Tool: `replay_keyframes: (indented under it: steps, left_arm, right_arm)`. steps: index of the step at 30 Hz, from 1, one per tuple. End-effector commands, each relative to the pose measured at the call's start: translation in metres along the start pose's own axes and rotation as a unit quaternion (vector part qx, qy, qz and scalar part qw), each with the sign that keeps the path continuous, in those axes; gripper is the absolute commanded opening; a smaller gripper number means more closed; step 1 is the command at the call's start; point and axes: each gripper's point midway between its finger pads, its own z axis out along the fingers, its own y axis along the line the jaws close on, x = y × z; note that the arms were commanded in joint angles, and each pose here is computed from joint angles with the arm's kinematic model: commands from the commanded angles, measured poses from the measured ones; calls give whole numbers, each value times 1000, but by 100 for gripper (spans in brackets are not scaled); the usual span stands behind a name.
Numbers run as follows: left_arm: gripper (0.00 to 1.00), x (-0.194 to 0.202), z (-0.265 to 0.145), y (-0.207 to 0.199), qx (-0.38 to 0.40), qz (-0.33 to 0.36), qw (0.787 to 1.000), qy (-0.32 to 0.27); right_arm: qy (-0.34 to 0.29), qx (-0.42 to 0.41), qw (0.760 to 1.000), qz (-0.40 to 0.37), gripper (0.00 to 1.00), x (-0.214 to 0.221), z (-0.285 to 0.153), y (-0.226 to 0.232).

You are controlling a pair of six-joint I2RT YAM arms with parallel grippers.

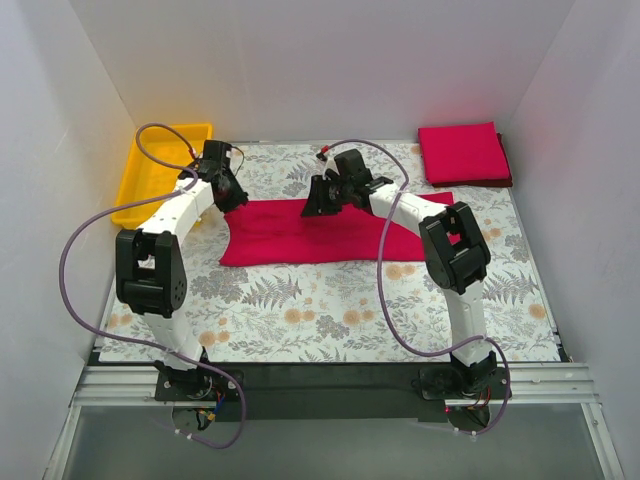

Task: Fold and stack the t-shirts
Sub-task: Fold the tshirt

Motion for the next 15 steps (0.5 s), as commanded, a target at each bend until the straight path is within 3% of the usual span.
replay_keyframes:
  steps: [1, 4, 8, 15]
  left_arm:
    - [21, -26, -26, -26, 66, -3, 997, -40]
    - [5, -18, -7, -33, 80, -8, 997, -22]
    - [1, -6, 26, -32, 70, -17, 997, 0]
    - [0, 2, 82, 3, -7, -32, 999, 5]
  right_arm:
    - [-48, -85, 995, -32, 36, -39, -13, 44]
    - [-46, -118, 992, -23, 36, -40, 1, 48]
    - [-37, -121, 992, -6, 35, -30, 24, 30]
    - [-30, -62, 997, 46, 35, -2, 41, -49]
